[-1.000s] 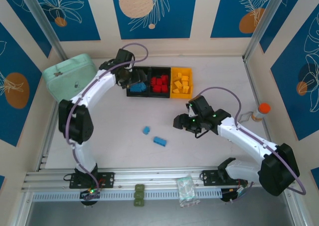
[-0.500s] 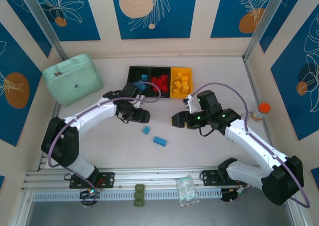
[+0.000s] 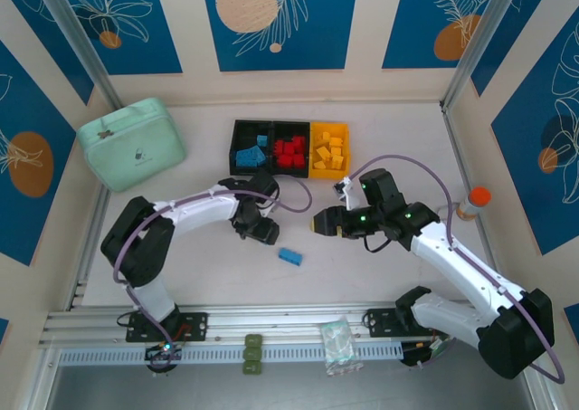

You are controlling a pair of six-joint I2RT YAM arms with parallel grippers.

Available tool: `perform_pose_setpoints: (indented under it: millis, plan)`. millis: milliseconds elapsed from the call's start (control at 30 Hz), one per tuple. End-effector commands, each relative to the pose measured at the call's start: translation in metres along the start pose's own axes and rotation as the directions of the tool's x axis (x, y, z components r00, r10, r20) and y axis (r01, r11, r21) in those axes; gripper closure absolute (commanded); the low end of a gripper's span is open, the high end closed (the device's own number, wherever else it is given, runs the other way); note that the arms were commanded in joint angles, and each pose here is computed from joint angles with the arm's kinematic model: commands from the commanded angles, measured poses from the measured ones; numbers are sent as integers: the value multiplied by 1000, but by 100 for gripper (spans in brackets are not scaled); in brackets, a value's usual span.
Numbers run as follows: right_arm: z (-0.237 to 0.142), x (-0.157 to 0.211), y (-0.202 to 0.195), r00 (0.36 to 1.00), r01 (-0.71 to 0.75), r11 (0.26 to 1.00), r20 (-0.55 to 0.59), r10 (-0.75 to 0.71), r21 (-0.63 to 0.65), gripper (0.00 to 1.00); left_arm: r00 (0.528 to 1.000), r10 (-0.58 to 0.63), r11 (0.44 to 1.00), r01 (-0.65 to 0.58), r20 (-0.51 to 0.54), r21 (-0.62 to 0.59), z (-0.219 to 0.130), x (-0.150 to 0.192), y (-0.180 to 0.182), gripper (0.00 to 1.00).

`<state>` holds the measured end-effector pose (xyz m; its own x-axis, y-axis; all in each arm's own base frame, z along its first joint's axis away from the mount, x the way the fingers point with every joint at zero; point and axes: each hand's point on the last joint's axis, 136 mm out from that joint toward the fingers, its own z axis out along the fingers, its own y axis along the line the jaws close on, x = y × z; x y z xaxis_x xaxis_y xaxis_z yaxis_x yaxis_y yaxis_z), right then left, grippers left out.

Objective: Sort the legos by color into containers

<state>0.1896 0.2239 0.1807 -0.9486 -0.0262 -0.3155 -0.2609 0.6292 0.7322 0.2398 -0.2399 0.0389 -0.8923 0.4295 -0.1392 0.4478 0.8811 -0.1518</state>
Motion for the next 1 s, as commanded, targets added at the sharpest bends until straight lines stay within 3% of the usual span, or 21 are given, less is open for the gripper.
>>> perform_pose_setpoints:
  millis: [0, 133, 267, 567, 967]
  plan:
    - [0, 5, 3, 1000, -3, 1000, -1, 3, -18, 38, 1000, 12, 999, -11, 24, -37, 3, -10, 3, 48]
    - [1, 7, -4, 1000, -21, 1000, 0, 21, 6, 38, 1000, 5, 1000, -5, 21, -11, 6, -11, -2, 63]
    - [2, 6, -6, 1000, -28, 1000, 3, 28, 13, 38, 1000, 2, 1000, -2, 28, -6, 2, -12, -3, 70]
    - [0, 1, -4, 1000, -18, 1000, 25, 17, 15, 38, 994, -31, 999, 33, 101, -15, -36, -29, 8, 71]
    - [12, -11, -13, 997, -49, 998, 57, 47, 27, 38, 933, -221, 972, 233, 286, -11, -93, -109, 67, 70]
